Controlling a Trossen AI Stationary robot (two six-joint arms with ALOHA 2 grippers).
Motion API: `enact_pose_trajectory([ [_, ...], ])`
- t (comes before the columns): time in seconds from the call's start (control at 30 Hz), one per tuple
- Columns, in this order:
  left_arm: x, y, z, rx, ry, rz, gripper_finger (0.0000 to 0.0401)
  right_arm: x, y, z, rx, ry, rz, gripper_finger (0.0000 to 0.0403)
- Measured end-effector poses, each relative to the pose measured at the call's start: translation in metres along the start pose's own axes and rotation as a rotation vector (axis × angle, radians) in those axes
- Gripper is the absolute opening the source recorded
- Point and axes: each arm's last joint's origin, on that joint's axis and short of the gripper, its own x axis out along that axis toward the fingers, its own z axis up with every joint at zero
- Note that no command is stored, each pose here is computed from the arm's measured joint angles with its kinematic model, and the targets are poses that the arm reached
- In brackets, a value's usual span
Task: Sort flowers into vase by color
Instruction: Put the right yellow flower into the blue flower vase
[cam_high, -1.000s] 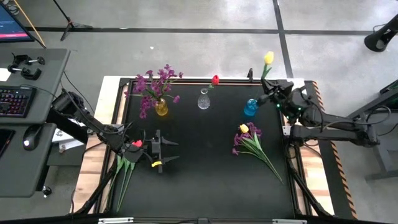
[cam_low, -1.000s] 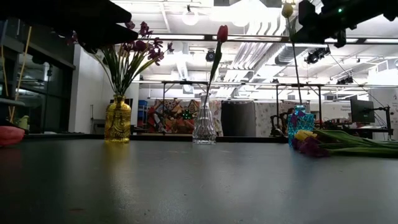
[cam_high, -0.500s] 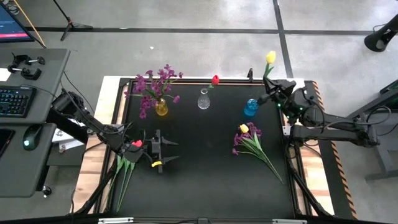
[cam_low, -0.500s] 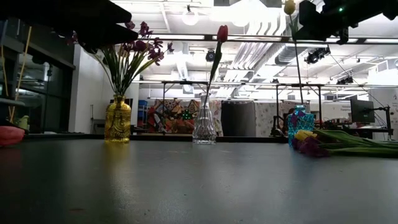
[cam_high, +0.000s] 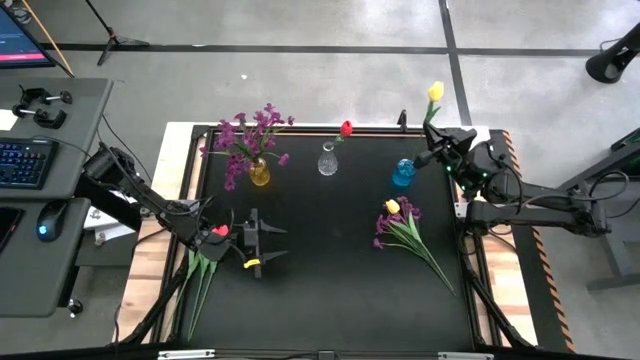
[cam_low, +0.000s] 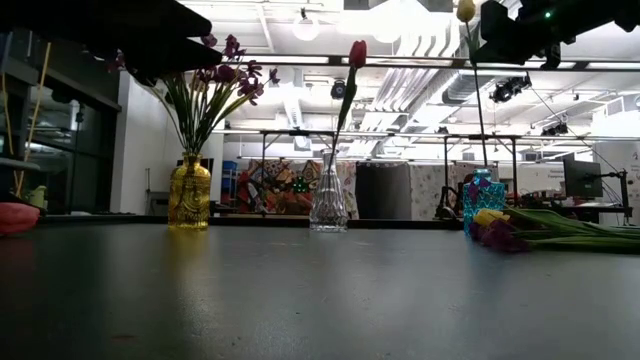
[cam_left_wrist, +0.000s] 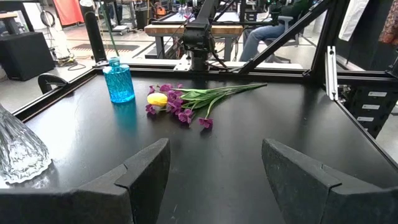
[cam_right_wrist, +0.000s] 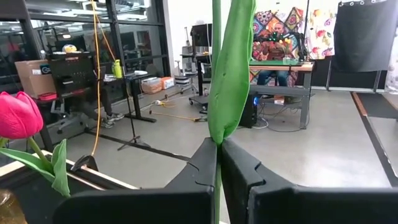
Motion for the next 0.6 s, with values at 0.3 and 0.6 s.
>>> enact_pose_trajectory([
  [0.3,0.0,0.0,0.0,0.0,-0.001,0.003,0.0241,0.005,0.004,-0.003,-0.033,0.009,-0.025,0.0],
  [0.6,0.0,0.0,0.0,-0.001,-0.001,0.003,0.0241,0.015,0.013,-0.007,-0.083,0.005,-0.053,0.0],
])
